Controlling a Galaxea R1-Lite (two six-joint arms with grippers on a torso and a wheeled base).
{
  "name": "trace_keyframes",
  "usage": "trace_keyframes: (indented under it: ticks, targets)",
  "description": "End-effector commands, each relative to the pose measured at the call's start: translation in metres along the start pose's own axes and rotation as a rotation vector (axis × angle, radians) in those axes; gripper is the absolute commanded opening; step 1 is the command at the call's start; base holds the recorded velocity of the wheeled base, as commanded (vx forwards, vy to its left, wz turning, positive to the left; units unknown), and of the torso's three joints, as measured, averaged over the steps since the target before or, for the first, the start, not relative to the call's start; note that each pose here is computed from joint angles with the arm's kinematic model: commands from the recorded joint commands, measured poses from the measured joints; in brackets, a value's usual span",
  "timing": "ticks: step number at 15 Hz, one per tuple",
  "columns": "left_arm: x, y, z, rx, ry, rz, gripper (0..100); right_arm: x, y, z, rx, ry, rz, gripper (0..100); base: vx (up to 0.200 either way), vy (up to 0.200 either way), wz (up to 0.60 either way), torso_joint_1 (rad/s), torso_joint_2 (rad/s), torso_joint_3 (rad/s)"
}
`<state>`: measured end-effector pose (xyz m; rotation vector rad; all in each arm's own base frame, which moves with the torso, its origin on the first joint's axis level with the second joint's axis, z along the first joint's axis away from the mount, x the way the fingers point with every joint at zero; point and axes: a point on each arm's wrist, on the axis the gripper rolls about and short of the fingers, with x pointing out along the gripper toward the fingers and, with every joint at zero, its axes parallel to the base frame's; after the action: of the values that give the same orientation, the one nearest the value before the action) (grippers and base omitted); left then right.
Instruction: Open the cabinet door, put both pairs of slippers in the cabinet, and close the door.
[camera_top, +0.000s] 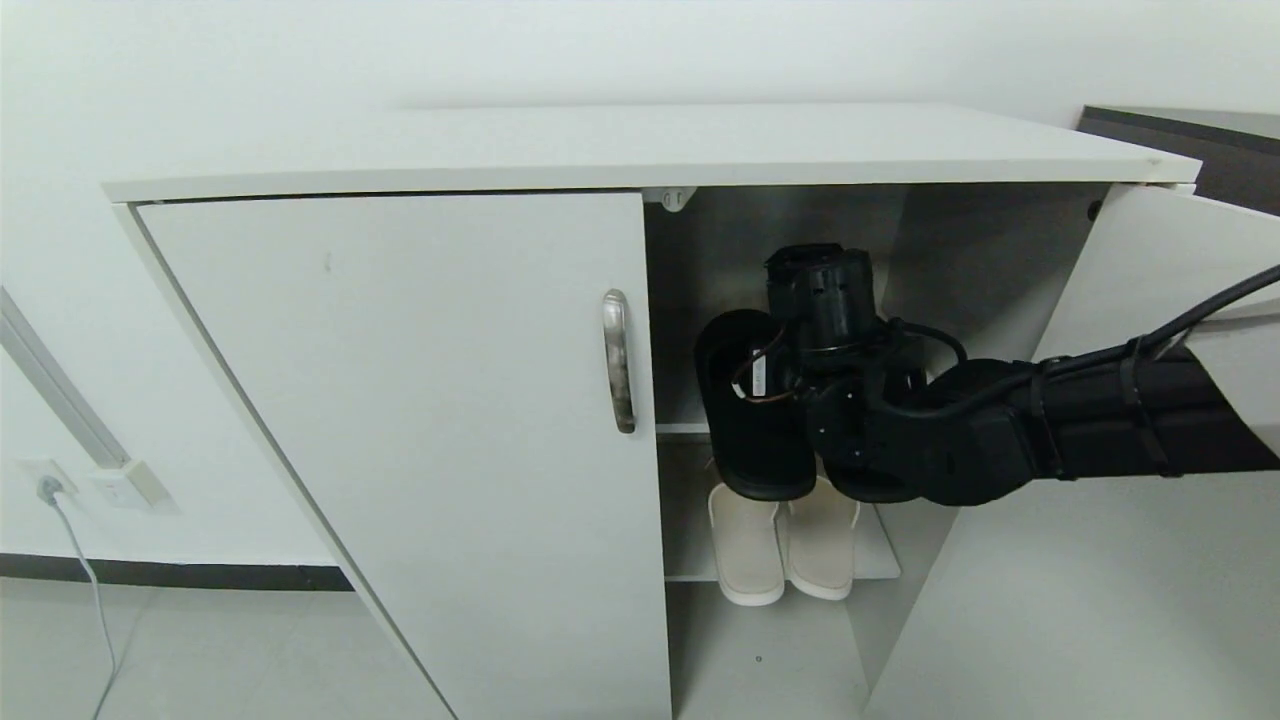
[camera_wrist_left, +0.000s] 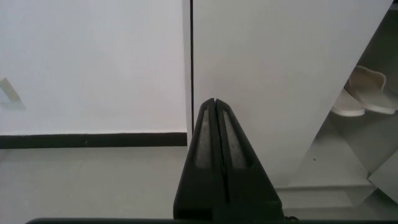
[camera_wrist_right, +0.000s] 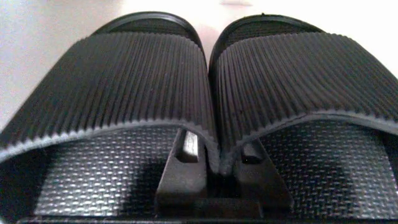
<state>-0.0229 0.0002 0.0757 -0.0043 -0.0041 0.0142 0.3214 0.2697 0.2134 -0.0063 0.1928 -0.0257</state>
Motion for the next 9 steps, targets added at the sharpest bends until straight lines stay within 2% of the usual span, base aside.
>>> trace_keyframes:
  ticks: [1,4,9]
  targets:
    - [0.000,0.000,0.000,0.000,0.001,0.001,0,0.013,0.001,0.012,0.036,0.012,-0.011,0,0.000,0.000,0.00,0.000,0.00,0.000]
    - [0.000,0.000,0.000,0.000,0.001,0.001,0,0.023,-0.001,0.018,0.051,0.050,0.016,0,0.000,0.000,0.00,0.000,0.00,0.000]
    - [0.000,0.000,0.000,0.000,0.001,0.001,0,0.045,-0.001,0.023,0.051,0.058,-0.007,0,0.000,0.000,0.00,0.000,0.00,0.000]
